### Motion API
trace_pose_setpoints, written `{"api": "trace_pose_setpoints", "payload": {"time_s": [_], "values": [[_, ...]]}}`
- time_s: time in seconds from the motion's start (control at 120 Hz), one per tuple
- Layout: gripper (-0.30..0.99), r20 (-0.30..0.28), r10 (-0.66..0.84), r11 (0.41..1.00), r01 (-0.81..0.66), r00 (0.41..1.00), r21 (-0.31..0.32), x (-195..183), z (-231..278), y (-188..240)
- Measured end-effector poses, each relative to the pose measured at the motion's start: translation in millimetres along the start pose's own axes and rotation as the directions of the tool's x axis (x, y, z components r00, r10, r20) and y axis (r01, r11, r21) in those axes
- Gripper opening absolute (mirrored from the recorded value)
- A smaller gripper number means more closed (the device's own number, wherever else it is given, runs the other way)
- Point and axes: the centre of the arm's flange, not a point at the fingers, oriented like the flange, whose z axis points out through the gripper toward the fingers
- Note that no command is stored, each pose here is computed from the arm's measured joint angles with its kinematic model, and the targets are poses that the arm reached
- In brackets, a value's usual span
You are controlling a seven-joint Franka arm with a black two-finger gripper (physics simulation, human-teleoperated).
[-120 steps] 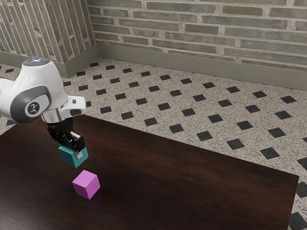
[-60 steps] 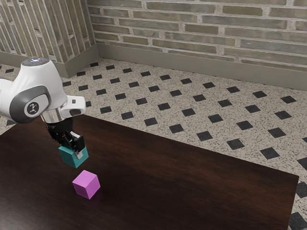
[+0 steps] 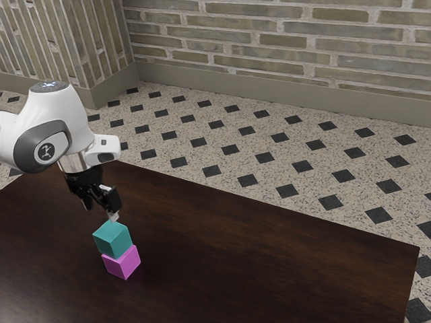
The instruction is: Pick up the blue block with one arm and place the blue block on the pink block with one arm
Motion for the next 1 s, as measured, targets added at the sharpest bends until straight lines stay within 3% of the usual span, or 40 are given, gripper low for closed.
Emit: {"api": "trace_pose_setpoints", "payload": {"time_s": [0.067, 0.133, 0.258, 0.517, 1.0], "values": [[0.65, -0.047, 0.016, 1.0, -0.016, 0.999, -0.002, -1.7, -24.9, 7.5], [0.66, -0.124, 0.018, 1.0, -0.019, 0.992, -0.007, -5.8, -79.8, 12.6], [0.68, -0.206, -0.013, 1.0, 0.011, 0.979, -0.012, -7.7, -173.3, 7.5], [0.69, -0.073, -0.065, 0.998, 0.064, 0.995, -0.013, -12.6, -169.9, 1.9], [0.69, 0.049, -0.201, 0.977, 0.204, 0.978, -0.055, -29.5, -171.2, -52.6]]}}
